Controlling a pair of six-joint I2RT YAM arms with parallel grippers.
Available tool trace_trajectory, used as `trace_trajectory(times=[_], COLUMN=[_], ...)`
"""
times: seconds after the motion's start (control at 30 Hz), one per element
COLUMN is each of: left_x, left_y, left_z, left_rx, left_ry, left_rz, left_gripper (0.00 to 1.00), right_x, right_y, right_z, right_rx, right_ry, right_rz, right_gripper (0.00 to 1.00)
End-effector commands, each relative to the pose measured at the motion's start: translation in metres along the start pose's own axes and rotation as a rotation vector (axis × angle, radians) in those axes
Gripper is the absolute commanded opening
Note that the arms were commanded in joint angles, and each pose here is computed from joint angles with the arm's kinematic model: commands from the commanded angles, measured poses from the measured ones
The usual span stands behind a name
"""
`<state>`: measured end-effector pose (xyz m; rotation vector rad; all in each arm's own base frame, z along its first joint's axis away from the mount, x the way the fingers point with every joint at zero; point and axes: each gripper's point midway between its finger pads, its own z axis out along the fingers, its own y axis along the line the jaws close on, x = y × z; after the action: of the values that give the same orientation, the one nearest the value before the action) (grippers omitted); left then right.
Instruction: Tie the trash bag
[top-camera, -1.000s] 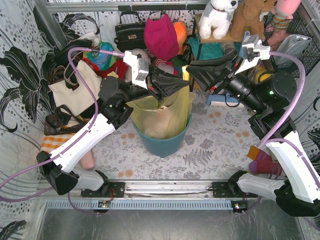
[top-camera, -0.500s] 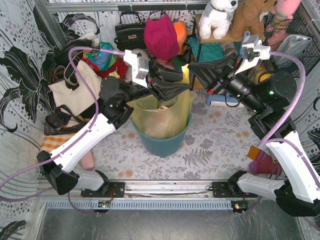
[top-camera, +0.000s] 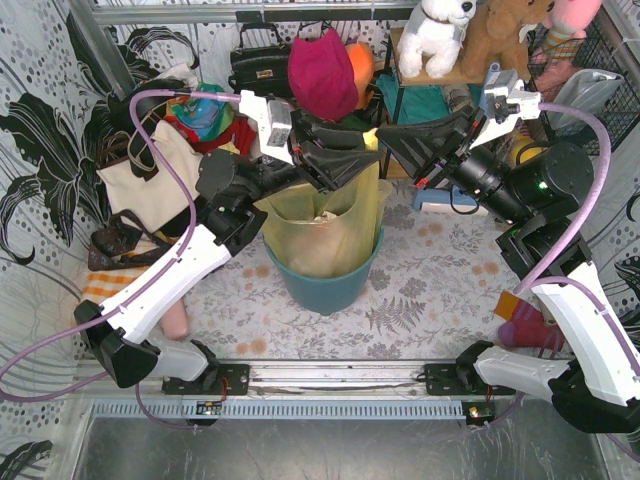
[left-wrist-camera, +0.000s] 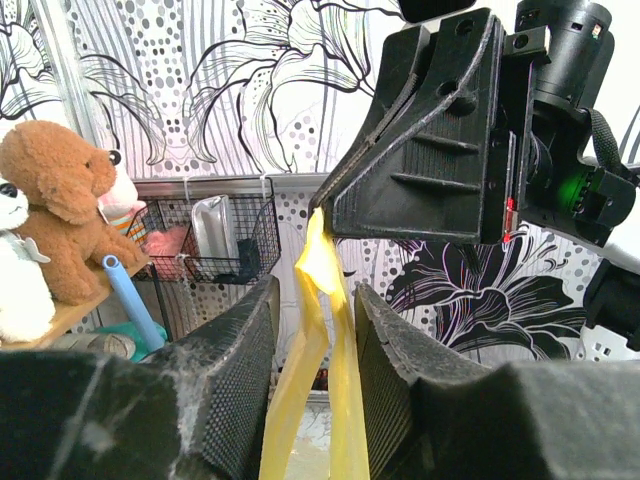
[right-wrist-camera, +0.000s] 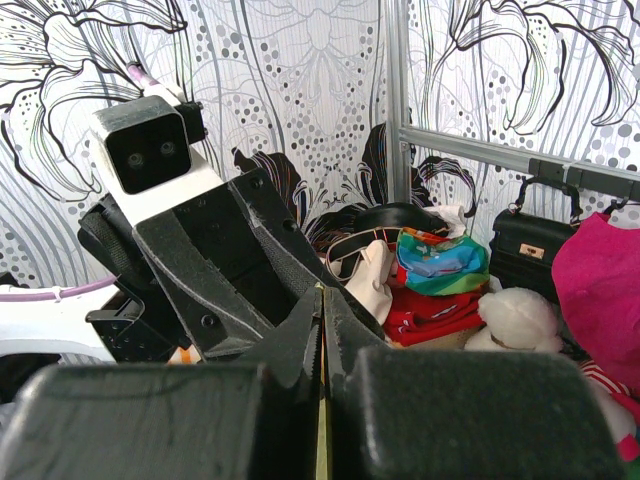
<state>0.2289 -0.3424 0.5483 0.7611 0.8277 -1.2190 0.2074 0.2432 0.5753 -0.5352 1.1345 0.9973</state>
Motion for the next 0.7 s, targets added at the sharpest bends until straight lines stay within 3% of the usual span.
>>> trace_trajectory(times=[0.0,0.5,0.67], left_x=[-0.0218,-0.023,-0.0248], left_y=[0.0032,0.0011,0.001], left_z=[0.004,0.0078,0.0079], left_rx=[-0.017,0.008,0.006], left_ry=[-0.059,-0.065,-0.071], left_rz=[0.018,0.012,0.011], left_gripper=[0.43,0.29,0.31], right_x=[-0.0144,-0.0118,-0.0114], right_y=[0.0045,0.0035,0.0032], right_z=[-0.0024,-0.0017,-0.0016], right_rx=[-0.013,-0.01,-0.009], right_ry=[-0.046,-0.039,-0.039], right_rz=[-0.016,-0.014,-0.012], right_gripper=[0.0,0.0,0.0])
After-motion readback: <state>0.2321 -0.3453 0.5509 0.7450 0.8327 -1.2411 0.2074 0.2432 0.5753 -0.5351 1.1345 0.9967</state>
